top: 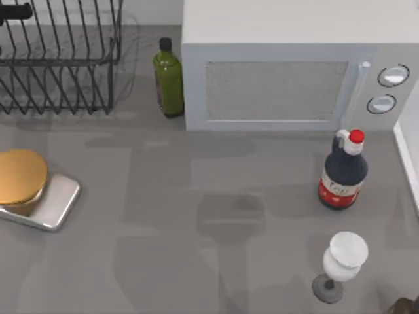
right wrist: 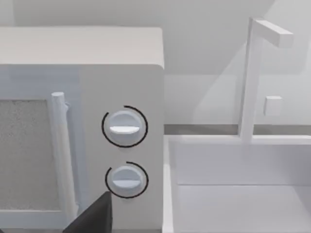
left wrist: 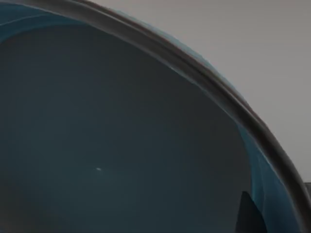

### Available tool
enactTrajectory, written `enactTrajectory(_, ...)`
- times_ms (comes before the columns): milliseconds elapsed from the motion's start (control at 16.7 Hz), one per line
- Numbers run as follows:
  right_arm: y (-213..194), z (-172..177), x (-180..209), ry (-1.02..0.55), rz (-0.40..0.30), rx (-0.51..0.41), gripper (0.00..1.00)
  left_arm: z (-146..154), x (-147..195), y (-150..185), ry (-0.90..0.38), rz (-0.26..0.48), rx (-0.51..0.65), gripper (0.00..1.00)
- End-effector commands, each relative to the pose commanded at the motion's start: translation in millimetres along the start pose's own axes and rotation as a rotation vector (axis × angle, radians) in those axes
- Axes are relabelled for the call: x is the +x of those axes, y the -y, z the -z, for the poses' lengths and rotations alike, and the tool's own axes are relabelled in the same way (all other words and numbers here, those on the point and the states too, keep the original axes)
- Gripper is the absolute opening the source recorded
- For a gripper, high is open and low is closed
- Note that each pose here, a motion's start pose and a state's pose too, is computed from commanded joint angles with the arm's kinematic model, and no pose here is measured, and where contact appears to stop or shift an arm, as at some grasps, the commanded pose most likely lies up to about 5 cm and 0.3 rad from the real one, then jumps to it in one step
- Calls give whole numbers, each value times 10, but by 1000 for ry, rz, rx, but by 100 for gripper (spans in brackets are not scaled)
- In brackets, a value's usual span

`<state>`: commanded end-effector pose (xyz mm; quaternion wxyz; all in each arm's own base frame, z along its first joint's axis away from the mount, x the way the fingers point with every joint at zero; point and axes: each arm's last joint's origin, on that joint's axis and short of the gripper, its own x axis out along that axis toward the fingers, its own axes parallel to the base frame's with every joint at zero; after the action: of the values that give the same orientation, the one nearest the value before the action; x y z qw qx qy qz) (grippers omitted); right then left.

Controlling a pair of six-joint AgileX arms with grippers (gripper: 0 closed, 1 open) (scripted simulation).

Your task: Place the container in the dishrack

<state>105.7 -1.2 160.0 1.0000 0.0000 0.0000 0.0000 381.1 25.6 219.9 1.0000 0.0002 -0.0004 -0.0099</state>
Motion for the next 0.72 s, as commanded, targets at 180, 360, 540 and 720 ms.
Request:
enactTrajectory(180, 0, 0, 0, 0, 0, 0, 100, 19, 2, 4, -1, 0, 0, 0)
enactTrajectory(360, 0, 0, 0, 0, 0, 0, 100, 19, 2, 4, -1, 0, 0, 8)
enactTrajectory(540, 0, 0, 0, 0, 0, 0, 100, 19, 2, 4, -1, 0, 0, 30)
enactTrajectory(720, 0, 0, 0, 0, 0, 0, 100, 19, 2, 4, -1, 0, 0, 53)
